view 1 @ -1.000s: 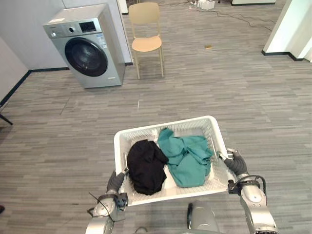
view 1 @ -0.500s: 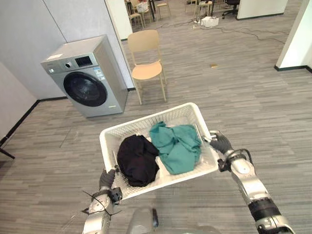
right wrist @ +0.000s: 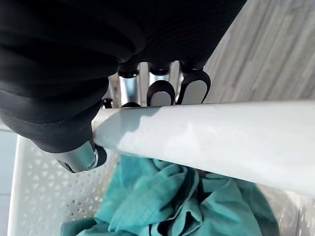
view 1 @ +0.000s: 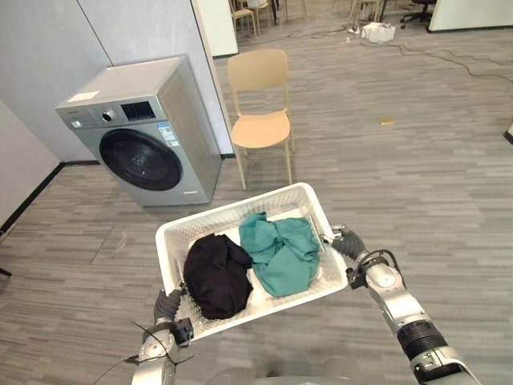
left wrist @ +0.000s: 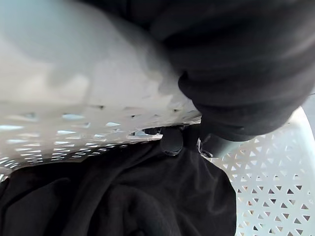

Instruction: Pick up the laundry basket with both hands and put the clothes into the washing machine.

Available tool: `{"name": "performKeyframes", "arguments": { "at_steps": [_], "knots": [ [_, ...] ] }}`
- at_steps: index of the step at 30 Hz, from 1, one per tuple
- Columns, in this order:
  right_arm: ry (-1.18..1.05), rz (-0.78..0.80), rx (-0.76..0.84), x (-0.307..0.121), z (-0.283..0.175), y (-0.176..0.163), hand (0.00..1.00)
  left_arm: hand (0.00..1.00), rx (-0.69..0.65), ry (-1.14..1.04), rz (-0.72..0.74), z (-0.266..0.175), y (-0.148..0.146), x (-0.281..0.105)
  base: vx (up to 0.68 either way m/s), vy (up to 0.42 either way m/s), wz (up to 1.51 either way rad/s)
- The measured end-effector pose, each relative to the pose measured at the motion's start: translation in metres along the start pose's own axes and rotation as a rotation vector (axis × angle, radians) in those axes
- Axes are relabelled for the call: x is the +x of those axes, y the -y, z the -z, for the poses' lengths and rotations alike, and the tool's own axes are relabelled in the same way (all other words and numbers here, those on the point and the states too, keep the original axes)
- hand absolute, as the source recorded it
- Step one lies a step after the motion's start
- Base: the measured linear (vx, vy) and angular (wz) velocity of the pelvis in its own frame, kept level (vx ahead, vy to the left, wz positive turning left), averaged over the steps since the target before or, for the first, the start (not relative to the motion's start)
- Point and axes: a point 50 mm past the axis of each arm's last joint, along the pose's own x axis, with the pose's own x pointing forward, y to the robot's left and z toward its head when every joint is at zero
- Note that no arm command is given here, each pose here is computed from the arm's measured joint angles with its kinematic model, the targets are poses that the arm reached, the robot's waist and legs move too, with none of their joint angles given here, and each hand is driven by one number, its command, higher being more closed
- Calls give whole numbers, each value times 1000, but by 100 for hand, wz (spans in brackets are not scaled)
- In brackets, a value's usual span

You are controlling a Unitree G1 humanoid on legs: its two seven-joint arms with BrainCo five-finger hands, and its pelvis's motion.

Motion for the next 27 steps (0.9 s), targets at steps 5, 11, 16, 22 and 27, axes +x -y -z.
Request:
{"name": "performKeyframes", "arguments": {
  "at_steps": [5,11,16,22,27],
  "knots": [
    [38,-18,-2,-5,-7,-7,100,100,-1,17,-32,-4,-9,1,446,-219,41],
    [69,-13,-37,-23,-10,1,100,100,-71,-13,-23,10,2,-19,478,-220,12],
    [41,18,-32,-27,-2,10,100,100,-69,-25,-2,12,8,-14,465,-68,-11],
    [-115,96,-25,-55,41,36,100,100,-6,-96,140,24,38,-12,579,214,-4],
    [-139,120,15,-63,49,42,100,100,60,-52,195,10,45,-1,623,274,42]
  ]
}}
